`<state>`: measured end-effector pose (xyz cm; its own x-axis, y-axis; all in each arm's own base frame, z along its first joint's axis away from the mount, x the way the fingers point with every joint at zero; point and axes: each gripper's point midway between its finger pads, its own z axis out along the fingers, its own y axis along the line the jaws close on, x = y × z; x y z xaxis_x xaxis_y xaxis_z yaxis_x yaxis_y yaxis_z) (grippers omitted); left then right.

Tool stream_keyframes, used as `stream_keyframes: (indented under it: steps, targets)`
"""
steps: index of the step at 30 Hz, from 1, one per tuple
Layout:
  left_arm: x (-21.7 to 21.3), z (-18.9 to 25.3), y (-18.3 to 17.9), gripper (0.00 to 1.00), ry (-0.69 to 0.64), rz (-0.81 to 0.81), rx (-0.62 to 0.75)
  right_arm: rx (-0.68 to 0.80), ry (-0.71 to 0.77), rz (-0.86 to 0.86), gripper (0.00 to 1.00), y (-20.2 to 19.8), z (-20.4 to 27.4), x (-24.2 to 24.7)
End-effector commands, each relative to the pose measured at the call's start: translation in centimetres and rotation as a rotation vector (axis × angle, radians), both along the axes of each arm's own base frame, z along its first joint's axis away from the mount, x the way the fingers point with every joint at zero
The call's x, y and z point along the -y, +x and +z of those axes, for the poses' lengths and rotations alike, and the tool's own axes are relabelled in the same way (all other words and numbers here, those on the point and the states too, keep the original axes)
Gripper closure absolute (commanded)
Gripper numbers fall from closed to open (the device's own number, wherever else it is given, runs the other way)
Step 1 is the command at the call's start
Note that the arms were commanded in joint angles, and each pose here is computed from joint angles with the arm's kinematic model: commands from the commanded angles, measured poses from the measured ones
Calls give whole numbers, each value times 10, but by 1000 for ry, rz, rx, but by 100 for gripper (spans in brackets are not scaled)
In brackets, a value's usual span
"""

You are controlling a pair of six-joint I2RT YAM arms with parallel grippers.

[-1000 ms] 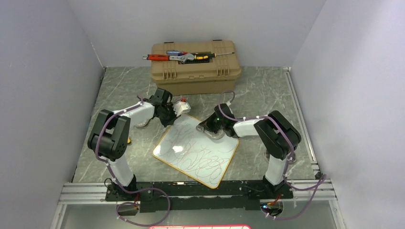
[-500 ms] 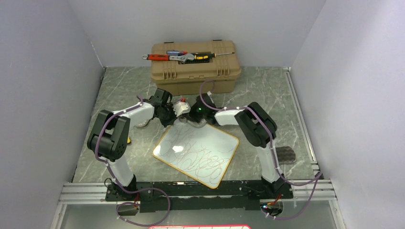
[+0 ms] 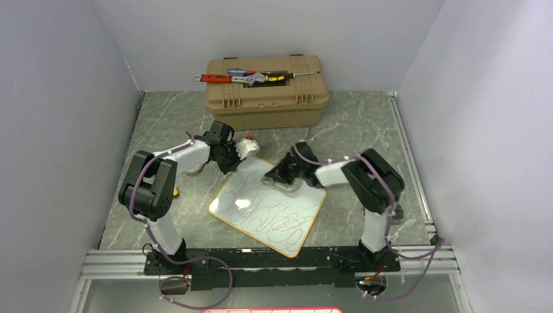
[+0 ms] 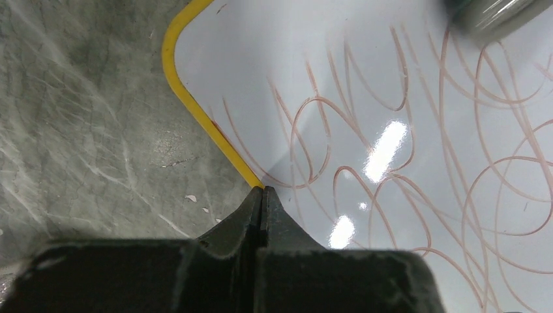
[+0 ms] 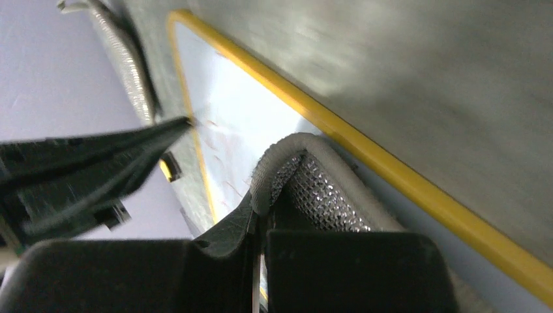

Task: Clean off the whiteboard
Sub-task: Erase the whiteboard at the center of the board.

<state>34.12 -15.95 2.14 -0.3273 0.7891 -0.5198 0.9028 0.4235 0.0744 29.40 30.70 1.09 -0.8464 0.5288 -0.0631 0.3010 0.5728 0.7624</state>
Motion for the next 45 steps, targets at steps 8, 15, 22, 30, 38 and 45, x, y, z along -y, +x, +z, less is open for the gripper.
stream_keyframes:
  steps: [8, 15, 22, 30, 38, 45]
  targets:
    - [-41, -48, -68, 97, 161, 28, -285, -251, -109, 159, 100, -32, -78, -51]
    - [-41, -49, -68, 97, 161, 24, -288, -368, -248, 40, 100, -126, -92, 98]
    - [-39, -46, -68, 97, 152, 25, -289, -301, -233, 75, 100, -104, -79, 65]
    - [-39, -43, -67, 97, 152, 35, -294, -246, 3, 194, 100, -39, -66, -76]
    - [-38, -42, -68, 97, 150, 30, -290, -356, -166, 139, 100, -122, -82, 43]
    - [-36, -36, -67, 97, 135, 26, -280, -387, -261, 60, 100, -184, -75, 127]
